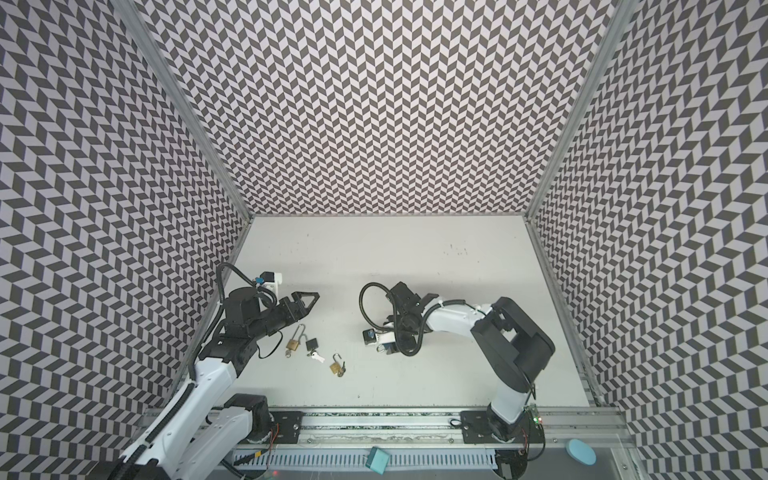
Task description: Lock with the key
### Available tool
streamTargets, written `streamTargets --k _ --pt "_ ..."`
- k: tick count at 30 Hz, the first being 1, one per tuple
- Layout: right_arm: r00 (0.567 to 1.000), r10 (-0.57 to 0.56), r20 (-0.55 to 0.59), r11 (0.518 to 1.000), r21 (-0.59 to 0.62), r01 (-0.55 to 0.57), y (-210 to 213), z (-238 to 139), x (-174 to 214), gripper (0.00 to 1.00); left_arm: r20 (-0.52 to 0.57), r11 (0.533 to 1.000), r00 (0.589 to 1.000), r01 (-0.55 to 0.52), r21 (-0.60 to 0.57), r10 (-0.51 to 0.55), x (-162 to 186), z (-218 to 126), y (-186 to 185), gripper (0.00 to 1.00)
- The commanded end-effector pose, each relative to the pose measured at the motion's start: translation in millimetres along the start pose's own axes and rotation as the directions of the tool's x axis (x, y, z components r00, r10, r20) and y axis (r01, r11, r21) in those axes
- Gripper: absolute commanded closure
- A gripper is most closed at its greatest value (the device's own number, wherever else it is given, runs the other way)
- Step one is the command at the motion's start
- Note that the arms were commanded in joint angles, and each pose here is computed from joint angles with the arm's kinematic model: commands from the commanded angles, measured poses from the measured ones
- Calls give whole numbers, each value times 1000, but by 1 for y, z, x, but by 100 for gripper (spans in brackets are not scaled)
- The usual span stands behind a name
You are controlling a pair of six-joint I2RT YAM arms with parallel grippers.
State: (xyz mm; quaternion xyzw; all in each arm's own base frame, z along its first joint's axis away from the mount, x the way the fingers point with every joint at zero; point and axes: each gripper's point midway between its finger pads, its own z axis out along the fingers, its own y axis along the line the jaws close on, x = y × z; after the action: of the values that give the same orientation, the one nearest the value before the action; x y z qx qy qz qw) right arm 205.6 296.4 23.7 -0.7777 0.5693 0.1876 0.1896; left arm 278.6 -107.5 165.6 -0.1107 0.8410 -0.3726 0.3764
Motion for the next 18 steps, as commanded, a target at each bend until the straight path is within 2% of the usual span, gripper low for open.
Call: streamTargets --k 1,13,18 --pt "1000 2 -11 1000 -17 -2 1 6 3 57 -13 1000 1000 -8 -2 8 1 -1 1 19" --pt "997 29 -74 999 -22 -31 2 12 17 65 -18 1000 1000 -12 -2 12 0 -1 -1 19" --pt "997 28 -71 1000 -5 -29 1 9 17 72 -34 999 999 -15 36 16 3 -1 -7 20"
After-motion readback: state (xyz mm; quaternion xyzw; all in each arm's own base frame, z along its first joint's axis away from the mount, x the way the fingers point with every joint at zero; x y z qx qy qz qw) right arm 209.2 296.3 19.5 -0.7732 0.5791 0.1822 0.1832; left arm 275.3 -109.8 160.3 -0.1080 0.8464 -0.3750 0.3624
